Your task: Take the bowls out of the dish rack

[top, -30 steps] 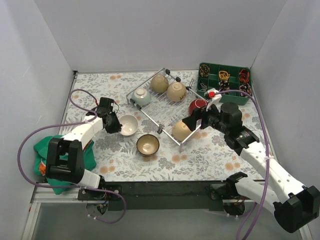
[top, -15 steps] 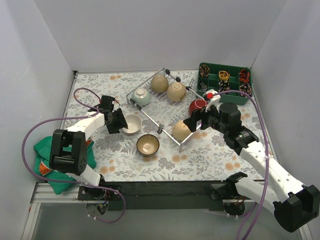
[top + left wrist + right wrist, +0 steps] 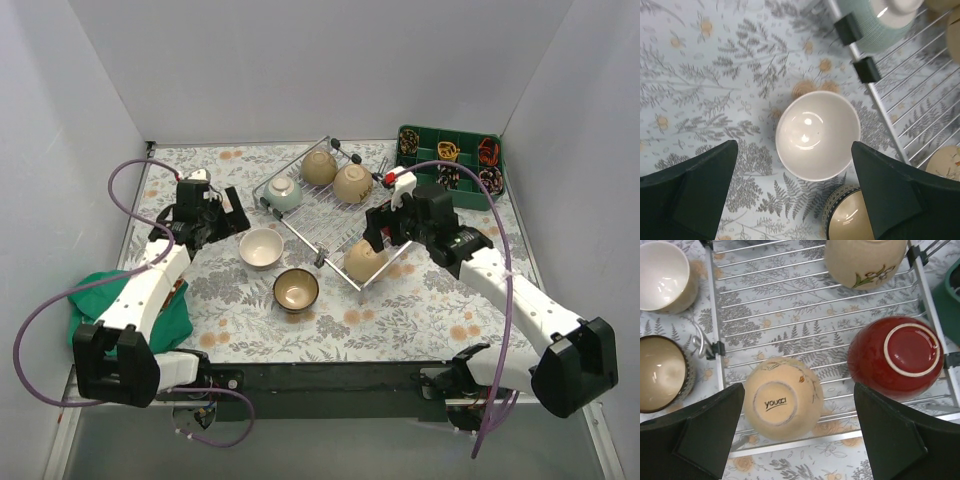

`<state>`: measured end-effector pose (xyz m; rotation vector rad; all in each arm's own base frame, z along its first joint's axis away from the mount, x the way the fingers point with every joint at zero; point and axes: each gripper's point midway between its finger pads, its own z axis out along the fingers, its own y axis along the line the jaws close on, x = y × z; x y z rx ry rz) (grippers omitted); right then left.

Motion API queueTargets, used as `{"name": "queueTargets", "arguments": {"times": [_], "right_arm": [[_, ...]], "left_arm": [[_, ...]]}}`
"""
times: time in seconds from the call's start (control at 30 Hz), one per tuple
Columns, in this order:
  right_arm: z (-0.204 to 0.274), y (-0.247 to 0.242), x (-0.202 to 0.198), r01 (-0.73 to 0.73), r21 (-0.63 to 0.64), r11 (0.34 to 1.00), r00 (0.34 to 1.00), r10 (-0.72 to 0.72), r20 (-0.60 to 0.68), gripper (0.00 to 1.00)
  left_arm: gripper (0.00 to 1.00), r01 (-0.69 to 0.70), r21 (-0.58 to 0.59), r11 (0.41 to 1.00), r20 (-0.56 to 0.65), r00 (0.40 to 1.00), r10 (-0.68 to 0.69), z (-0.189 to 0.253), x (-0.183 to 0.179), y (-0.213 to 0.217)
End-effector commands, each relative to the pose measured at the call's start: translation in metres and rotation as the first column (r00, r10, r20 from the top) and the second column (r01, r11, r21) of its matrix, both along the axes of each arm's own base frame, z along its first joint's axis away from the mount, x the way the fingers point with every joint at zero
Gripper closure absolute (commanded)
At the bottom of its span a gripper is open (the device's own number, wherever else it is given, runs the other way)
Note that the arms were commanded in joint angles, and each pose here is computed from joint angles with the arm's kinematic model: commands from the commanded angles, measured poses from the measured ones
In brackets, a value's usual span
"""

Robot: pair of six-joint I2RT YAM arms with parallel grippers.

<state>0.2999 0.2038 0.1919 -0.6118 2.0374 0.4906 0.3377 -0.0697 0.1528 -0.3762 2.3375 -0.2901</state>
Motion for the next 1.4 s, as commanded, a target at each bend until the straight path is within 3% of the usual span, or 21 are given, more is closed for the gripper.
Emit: {"name": "queueTargets", "arguments": {"times": [0.0, 0.17, 0.43, 0.6, 1.03, 1.37], "right_arm": [[0.031, 0.002, 0.03, 0.015, -0.086, 0.996, 0.992, -0.005, 0.123, 0.01], [0.025, 0.001, 0.068, 0.073, -0.236, 0.969, 0.985, -0.032, 0.171, 0.01], [0.016, 0.025, 0.118, 0.051, -0.483, 0.874, 0.964, 0.084, 0.253, 0.01], [0.0, 0.046, 0.143, 0.024, -0.586, 0.81, 0.953, 0.158, 0.257, 0.01], [-0.037, 0.078, 0.194, 0.097, -0.716, 0.691, 0.931, 0.191, 0.31, 0.01], [-0.069, 0.088, 0.204, 0.102, -0.783, 0.614, 0.932, 0.215, 0.29, 0.01]], "left_arm": [[0.02, -0.018, 0.081, 0.997, 0.254, 0.967, -0.003, 0.056, 0.015, 0.015], [0.02, -0.078, 0.094, 0.992, 0.452, 0.892, 0.027, 0.1, 0.024, 0.026], [0.02, -0.148, 0.155, 0.977, 0.613, 0.79, 0.022, 0.146, 0.044, 0.04], [0.02, -0.167, 0.2, 0.966, 0.576, 0.817, 0.022, 0.114, 0.029, 0.05], [0.02, -0.22, 0.23, 0.948, 0.571, 0.819, 0.052, 0.109, 0.027, 0.058], [0.02, -0.222, 0.235, 0.946, 0.576, 0.816, 0.049, 0.11, 0.026, 0.058]]}}
